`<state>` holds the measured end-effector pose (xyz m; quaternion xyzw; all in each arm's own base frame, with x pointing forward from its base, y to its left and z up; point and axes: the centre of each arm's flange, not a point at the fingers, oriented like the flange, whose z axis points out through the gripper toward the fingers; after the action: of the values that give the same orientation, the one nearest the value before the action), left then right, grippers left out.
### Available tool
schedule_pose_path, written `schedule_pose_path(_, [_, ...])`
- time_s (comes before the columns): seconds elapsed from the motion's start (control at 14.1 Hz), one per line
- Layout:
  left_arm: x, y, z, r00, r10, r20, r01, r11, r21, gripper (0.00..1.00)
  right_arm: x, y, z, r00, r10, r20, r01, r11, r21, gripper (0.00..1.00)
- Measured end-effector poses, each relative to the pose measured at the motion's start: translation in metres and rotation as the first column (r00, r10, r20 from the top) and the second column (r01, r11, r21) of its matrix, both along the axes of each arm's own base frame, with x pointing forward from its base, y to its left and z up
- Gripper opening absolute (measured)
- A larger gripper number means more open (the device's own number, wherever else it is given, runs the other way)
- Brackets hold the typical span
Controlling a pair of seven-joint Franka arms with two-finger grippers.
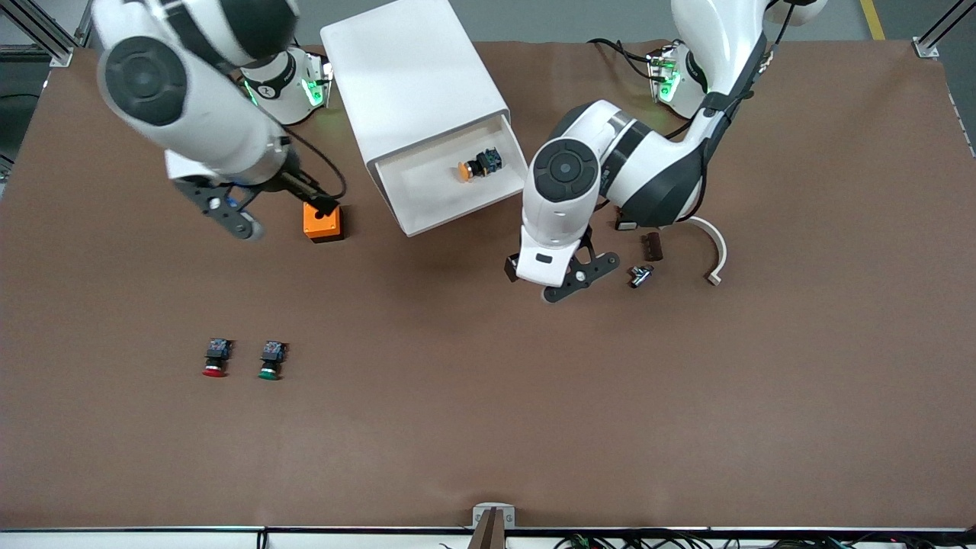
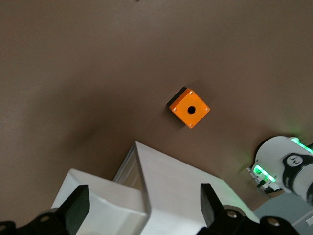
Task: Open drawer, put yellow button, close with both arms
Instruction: 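Withdraw the right gripper while the left gripper reaches the drawer front, then push the drawer shut into the cabinet with the left gripper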
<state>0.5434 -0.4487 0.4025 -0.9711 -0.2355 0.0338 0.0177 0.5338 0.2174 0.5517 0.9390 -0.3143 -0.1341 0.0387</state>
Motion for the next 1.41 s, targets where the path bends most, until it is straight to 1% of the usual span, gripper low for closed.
schedule_pose_path(0.14, [-0.01,-0.011,0.0,1.0,-0.021,-0.001,0.021,1.0,0.0,1.0,0.012,-0.039,0.001,0.999,0.045,-0.007,-0.045,0.999,0.03,1.0])
schedule_pose_path(0.21, [-0.014,-0.017,-0.001,1.0,-0.031,-0.002,0.031,1.0,0.0,1.0,0.016,-0.058,0.003,0.998,0.067,-0.003,-0.067,0.997,0.046,1.0])
schedule_pose_path(0.49, [-0.037,-0.043,-0.012,0.997,-0.08,-0.005,0.08,0.997,-0.002,1.0,0.026,-0.136,0.016,0.987,0.159,0.03,-0.161,0.982,0.101,1.0])
schedule_pose_path(0.64, [-0.047,-0.061,-0.016,0.994,-0.106,0.018,0.106,0.994,-0.025,1.0,0.029,-0.173,0.019,0.984,0.174,0.042,-0.177,0.978,0.109,1.0])
schedule_pose_path(0.78, [-0.055,-0.074,-0.018,0.992,-0.123,0.036,0.125,0.991,-0.043,1.0,0.03,-0.201,0.018,0.974,0.22,0.049,-0.224,0.969,0.107,1.0])
schedule_pose_path(0.92, [-0.065,-0.086,-0.017,0.989,-0.139,0.053,0.142,0.988,-0.058,1.0,0.031,-0.22,0.018,0.963,0.265,0.057,-0.27,0.956,0.112,1.0])
schedule_pose_path(1.06, [-0.078,-0.099,-0.017,0.989,-0.138,0.055,0.141,0.988,-0.061,1.0,0.031,-0.231,0.017,0.952,0.298,0.068,-0.304,0.945,0.121,1.0])
schedule_pose_path(1.2, [-0.09,-0.109,-0.018,0.988,-0.144,0.054,0.148,0.987,-0.061,1.0,0.032,-0.235,0.018,0.927,0.366,0.078,-0.373,0.919,0.127,1.0])
schedule_pose_path(1.41, [-0.101,-0.118,-0.021,0.99,-0.131,0.048,0.133,0.989,-0.057,1.0,0.032,-0.238,0.018,0.878,0.47,0.092,-0.479,0.867,0.139,1.0])
